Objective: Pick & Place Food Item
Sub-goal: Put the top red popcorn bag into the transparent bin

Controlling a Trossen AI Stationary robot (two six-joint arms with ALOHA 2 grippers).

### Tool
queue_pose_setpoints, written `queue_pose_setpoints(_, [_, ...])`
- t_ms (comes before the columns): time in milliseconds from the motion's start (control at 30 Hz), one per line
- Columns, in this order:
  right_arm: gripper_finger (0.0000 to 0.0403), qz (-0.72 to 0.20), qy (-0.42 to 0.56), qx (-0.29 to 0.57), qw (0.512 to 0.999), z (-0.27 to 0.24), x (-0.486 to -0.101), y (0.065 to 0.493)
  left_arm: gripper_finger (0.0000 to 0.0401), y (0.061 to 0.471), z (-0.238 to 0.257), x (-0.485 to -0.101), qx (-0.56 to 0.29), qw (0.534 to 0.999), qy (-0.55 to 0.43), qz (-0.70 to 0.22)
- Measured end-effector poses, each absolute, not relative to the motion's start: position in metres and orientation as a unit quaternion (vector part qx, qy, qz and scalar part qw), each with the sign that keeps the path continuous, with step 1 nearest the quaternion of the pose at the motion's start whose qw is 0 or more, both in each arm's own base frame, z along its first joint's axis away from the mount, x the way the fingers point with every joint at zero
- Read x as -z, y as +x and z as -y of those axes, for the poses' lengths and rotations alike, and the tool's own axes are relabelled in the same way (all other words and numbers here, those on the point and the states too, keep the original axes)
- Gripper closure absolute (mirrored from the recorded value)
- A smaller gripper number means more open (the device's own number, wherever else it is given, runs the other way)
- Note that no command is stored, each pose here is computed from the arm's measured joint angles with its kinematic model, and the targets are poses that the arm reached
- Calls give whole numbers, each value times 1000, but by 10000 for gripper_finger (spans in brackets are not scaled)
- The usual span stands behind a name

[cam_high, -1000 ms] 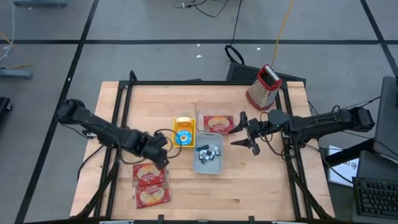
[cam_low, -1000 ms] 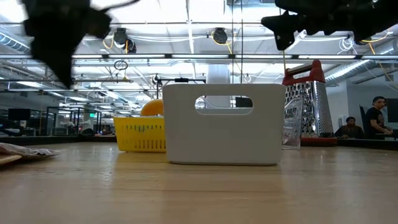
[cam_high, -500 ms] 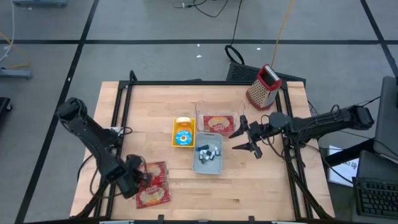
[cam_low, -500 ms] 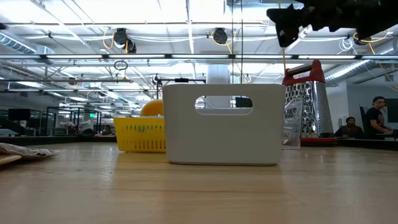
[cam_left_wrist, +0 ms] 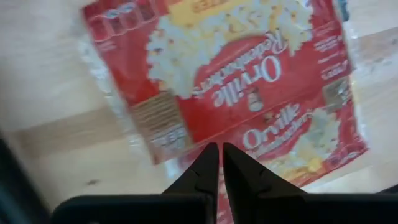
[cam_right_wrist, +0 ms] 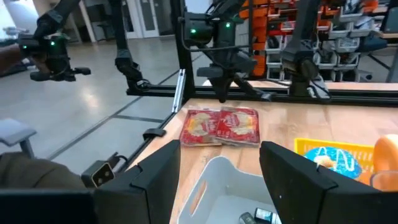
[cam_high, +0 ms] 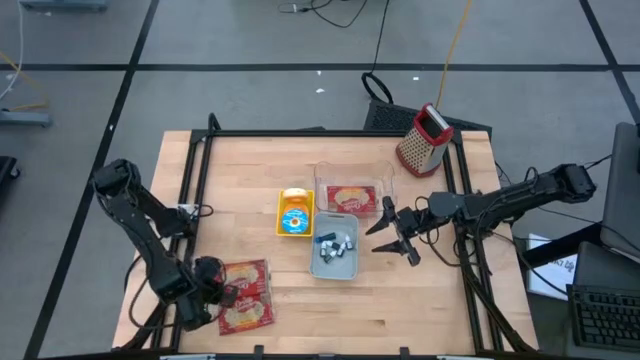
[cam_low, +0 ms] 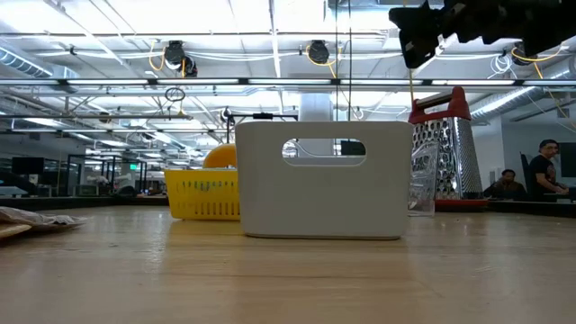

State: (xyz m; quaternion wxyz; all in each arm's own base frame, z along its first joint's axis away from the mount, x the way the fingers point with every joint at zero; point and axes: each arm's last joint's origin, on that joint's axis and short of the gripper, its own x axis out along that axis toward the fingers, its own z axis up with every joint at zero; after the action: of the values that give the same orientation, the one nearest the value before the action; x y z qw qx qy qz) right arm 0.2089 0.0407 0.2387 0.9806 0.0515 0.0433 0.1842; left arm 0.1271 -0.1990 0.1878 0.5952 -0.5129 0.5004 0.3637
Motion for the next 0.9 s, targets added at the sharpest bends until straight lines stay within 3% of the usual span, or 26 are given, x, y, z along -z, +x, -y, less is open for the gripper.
queue_pose_setpoints(133, [195,-29,45,-191,980,-44,-240,210,370,135,198,-178,-381,601,-500,-493])
queue_pose_setpoints(333, [195,-24,41,-200,979,-47,-241,209,311,143,208,-152,-351,647,-412,-537])
queue_pose_setpoints(567, [195,-39,46,-199,978,-47,-239,209,266,143,212,-145,-339,632,-388,-579])
queue_pose_setpoints(767, [195,-43,45,-191,980,-47,-238,209,260,149,198,-154,-338,757,-339,-444])
queue_pose_setpoints(900, [195,-47,48,-161,985,-45,-237,210,260,162,185,-155,-327,799,-260,-433])
